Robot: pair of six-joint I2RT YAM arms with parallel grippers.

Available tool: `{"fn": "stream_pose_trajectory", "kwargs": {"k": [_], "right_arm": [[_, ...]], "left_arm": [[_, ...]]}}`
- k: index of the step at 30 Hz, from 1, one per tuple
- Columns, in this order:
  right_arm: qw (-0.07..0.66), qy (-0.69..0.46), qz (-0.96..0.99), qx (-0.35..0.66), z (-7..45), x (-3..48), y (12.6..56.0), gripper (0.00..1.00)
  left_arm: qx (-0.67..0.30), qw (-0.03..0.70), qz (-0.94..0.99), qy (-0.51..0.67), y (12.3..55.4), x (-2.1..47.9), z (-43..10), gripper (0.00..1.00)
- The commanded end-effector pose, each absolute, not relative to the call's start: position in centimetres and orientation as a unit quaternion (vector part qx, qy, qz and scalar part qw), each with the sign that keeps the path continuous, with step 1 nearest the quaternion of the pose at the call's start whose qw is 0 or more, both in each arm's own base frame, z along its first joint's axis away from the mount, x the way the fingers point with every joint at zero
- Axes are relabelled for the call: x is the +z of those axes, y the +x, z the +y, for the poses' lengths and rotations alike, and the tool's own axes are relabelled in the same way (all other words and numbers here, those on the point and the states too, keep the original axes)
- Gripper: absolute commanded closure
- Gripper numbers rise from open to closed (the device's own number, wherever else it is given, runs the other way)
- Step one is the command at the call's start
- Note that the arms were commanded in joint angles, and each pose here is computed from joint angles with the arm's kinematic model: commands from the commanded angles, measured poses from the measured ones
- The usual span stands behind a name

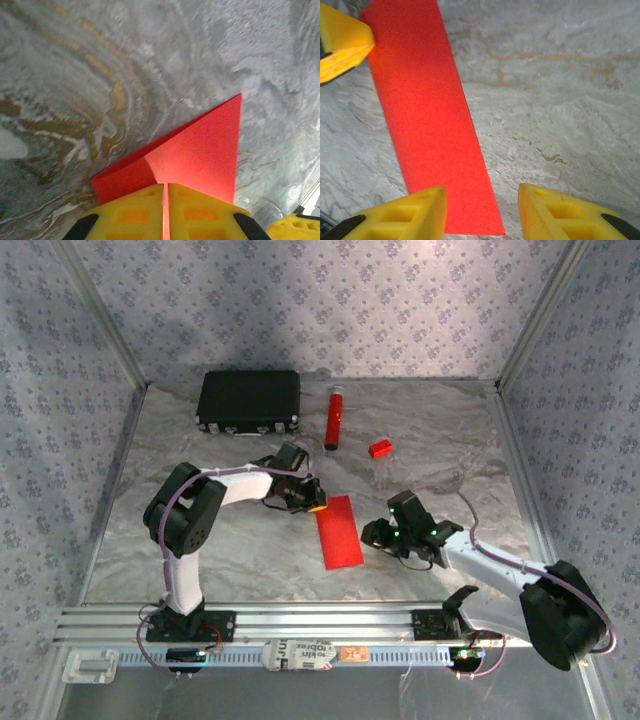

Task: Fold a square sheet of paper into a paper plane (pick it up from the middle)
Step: Fold the triangle a second time at the center of the table.

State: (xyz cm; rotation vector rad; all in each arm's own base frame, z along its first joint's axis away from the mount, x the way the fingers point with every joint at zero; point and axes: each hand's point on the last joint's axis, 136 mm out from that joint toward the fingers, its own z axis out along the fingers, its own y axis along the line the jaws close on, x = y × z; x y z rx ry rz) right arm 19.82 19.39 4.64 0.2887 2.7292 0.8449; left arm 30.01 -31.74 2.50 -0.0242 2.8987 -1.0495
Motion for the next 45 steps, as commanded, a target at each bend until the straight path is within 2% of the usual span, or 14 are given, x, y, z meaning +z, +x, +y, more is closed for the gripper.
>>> {"fn": "stream_pose_trajectory", "kwargs": {"k": [1,8,19,32,45], "right_arm": [[0.111,0.09,0.942,0.304,20.7,4.9,19.2,0.57],[0.063,0.075,0.952,0.29,21.6,3.3,17.8,0.56],[0.077,0.067,0.927,0.36,24.1,5.0,18.9,0.57],[0.075,0.078,0.911,0.399,24.8,4.7,20.5,0.57],[0.066,0.117,0.913,0.384,23.6,3.4,20.6,0.56]], "left_arm": [[-0.337,0.019,0.941,-0.006,29.2,1.1,-30.9,0.9],[-0.336,0.002,0.942,-0.016,28.3,-0.8,-29.7,0.9],[-0.349,0.004,0.937,-0.008,28.8,-0.3,-30.2,0.9],[-0.354,0.001,0.935,0.005,29.2,-0.4,-30.8,0.9],[-0.353,0.006,0.935,0.013,30.0,-0.1,-31.2,0.9]]}}
